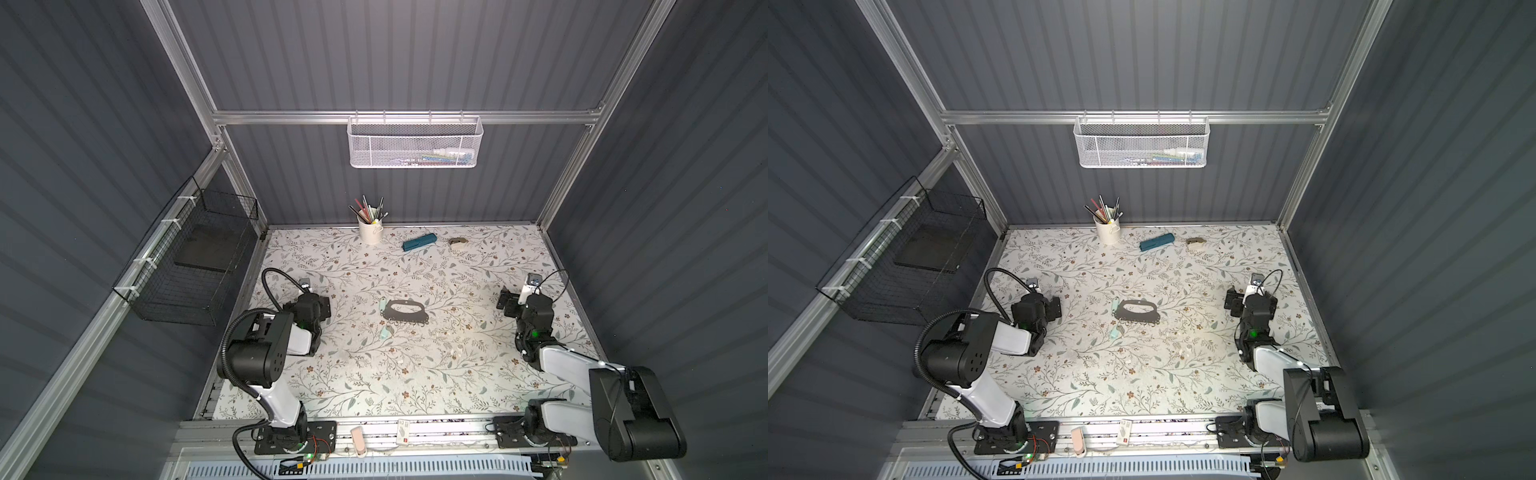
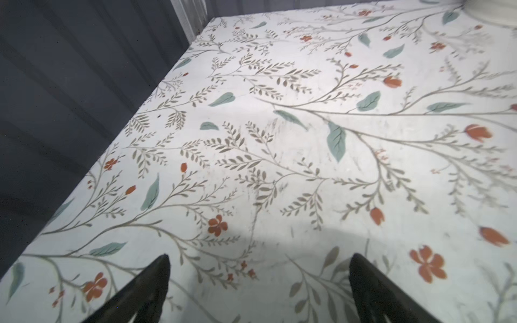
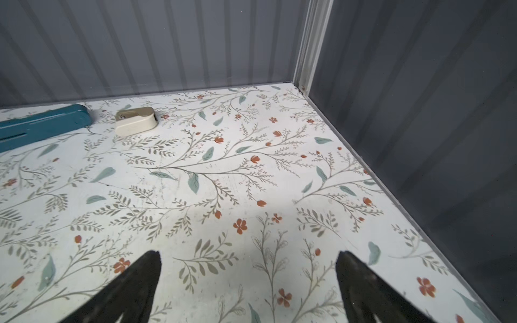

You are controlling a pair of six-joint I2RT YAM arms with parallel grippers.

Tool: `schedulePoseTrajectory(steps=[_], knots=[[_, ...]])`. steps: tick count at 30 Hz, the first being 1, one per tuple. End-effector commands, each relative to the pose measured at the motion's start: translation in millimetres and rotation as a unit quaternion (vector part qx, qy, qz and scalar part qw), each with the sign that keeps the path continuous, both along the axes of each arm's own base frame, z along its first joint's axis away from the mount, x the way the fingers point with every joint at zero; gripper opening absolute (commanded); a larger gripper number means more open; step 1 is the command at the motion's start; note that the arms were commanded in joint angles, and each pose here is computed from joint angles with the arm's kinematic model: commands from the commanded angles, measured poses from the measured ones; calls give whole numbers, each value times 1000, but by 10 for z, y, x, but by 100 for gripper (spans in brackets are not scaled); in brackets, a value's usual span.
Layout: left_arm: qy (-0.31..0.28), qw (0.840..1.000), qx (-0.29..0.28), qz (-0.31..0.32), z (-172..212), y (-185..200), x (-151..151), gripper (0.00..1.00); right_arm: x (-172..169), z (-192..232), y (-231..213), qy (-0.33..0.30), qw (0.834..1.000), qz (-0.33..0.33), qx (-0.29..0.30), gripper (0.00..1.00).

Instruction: Put the keys on the keyring

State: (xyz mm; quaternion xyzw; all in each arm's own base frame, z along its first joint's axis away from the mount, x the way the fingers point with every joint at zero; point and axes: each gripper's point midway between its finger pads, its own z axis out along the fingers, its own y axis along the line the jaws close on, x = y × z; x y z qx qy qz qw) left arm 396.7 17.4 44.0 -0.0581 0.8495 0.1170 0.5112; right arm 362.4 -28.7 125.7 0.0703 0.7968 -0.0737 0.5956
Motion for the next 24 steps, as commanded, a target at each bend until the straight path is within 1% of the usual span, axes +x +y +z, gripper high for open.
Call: schedulePoseTrajectory(steps=[1, 3, 5, 7, 10, 12, 24], knots=[[-44, 998, -20, -37, 215, -84, 161, 100, 102, 37, 78, -48, 998, 38, 8, 99], [-43, 998, -20, -37, 222, -83, 168, 100, 167, 8, 58, -58, 998, 34, 5, 99], [-42, 998, -20, -36, 214, -81, 170, 100, 186, -28, 65, -35, 999, 36, 12, 99], [-41, 998, -18, -33, 214, -71, 170, 100, 218, -41, 37, -36, 999, 37, 18, 99], [-44, 998, -16, -36, 219, -79, 177, 100, 219, -54, 31, -28, 999, 38, 24, 99], [-43, 998, -16, -36, 218, -79, 173, 100, 217, -36, 27, -37, 998, 38, 22, 99], [-43, 998, -17, -38, 215, -86, 174, 100, 211, -39, 25, -36, 998, 37, 23, 99]])
